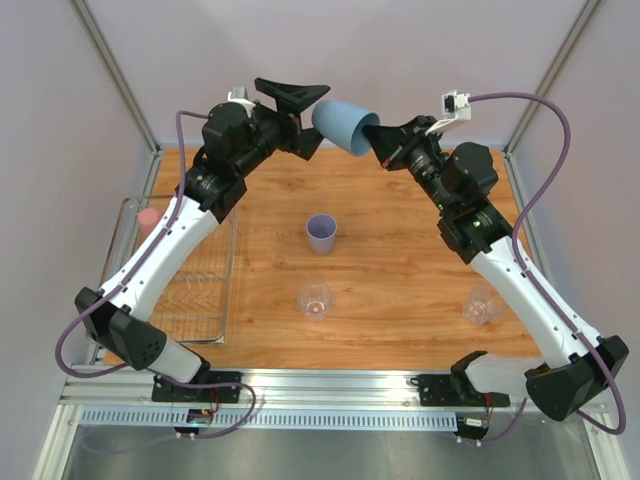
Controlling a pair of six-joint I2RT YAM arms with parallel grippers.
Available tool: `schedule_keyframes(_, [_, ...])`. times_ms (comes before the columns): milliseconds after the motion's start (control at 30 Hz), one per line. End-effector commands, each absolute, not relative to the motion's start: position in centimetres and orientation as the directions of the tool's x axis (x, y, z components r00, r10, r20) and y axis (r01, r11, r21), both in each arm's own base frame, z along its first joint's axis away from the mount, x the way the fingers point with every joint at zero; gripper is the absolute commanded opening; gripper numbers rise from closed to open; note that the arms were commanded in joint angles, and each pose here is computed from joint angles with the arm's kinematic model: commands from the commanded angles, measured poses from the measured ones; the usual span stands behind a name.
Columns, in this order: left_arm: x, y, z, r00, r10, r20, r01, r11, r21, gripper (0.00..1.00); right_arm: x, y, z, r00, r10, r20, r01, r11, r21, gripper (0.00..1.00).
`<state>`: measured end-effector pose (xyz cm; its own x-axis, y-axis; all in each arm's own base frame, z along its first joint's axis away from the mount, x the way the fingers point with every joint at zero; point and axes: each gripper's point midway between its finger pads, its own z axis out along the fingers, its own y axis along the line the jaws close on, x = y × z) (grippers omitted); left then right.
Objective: Load the cups into the dish rack
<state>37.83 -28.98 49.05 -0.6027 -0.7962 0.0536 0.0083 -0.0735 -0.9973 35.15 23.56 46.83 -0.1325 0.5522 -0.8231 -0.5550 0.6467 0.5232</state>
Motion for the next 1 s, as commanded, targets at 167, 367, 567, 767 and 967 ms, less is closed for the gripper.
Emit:
schedule_keyframes(167, [36.4,-31.2,50.8,-0.651,-0.753,0.091,0.019,-0.136,-0.991,0.93,35.4,23.7,49.0,-0.053,0.546,-0.836,-0.583,0.663,0.470,0.01])
schedule_keyframes(367, [36.0,-31.1,51.5,-0.639,-0.767,0.065,0.053,-0.127,-0.990,0.88,35.8,23.4,48.3,-0.044,0.535,-0.844,-0.560,0.686,0.464,0.00])
schedule_keyframes(567, [36.3,-31.8,51.0,-0.641,-0.764,0.074,0.043,-0.132,-0.990,0.88,36.2,23.9,47.9,-0.036,0.510,-0.859,-0.559,0.702,0.440,0.00])
schedule_keyframes(767, [36.4,-32.1,51.1,-0.645,-0.761,0.074,0.048,-0.137,-0.989,0.88,36.5,24.1,47.7,-0.036,0.501,-0.865,-0.558,0.708,0.433,0.01])
schedule_keyframes(967, [36.5,-32.1,50.8,-0.641,-0.764,0.080,0.045,-0.141,-0.989,0.87,36.8,24.2,47.5,-0.034,0.484,-0.874,-0.557,0.717,0.419,0.01])
